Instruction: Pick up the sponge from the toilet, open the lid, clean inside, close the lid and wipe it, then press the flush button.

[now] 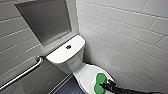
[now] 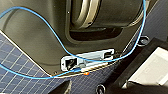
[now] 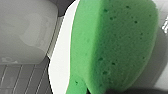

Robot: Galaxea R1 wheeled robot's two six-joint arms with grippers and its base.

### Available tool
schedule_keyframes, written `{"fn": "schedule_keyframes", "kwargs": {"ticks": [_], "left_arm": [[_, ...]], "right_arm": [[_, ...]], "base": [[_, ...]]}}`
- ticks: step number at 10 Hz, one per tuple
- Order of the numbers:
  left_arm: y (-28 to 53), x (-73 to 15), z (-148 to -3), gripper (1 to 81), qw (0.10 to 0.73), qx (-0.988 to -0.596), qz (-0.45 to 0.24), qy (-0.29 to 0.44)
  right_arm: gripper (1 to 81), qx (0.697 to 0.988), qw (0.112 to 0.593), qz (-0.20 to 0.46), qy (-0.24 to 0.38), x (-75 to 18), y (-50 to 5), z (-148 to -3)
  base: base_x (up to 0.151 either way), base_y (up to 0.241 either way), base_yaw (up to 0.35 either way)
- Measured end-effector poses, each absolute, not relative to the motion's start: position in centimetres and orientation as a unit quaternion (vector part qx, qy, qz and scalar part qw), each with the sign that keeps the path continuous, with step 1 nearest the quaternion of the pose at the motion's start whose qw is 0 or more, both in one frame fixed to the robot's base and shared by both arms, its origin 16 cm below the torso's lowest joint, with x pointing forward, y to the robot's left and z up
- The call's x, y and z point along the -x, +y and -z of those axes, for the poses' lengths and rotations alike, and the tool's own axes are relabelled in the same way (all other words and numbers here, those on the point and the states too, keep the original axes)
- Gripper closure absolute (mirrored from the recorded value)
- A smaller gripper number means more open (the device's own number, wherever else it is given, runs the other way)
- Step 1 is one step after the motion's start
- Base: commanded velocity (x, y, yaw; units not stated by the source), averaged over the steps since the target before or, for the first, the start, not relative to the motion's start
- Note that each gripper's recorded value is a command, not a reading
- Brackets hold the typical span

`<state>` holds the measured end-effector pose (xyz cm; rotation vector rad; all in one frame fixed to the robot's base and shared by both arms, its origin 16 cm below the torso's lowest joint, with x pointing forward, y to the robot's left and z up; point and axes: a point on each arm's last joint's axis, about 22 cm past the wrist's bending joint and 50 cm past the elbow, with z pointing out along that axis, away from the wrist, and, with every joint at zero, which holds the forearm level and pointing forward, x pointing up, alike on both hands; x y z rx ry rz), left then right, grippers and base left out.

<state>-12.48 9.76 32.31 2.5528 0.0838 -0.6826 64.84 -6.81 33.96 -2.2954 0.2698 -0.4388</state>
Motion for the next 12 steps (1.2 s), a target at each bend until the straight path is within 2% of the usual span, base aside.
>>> {"fn": "schedule_keyframes", "kwargs": {"ticks": [3,5,9,12], "left_arm": [[9.5,12.0,-32.2,1.0,0.25,-0.938,0.239,0.024],[8.5,11.1,-32.3,1.0,0.263,-0.938,0.222,0.029],[7.7,7.7,-32.6,1.0,0.297,-0.935,0.192,0.034],[8.8,5.7,-33.4,1.0,0.315,-0.932,0.175,0.037]], "right_arm": [[81.1,0.89,0.417,0.158,0.093,-63.8,-6.9,-37.2],[81.1,0.885,0.425,0.169,0.088,-64.7,-10.1,-40.1],[81.1,0.892,0.412,0.16,0.101,-61.7,-17.1,-42.2],[81.1,0.91,0.376,0.114,0.131,-54.5,-22.5,-39.9]], "base": [[0.0,0.0,0.0],[0.0,0.0,0.0],[0.0,0.0,0.0],[0.0,0.0,0.0]]}}
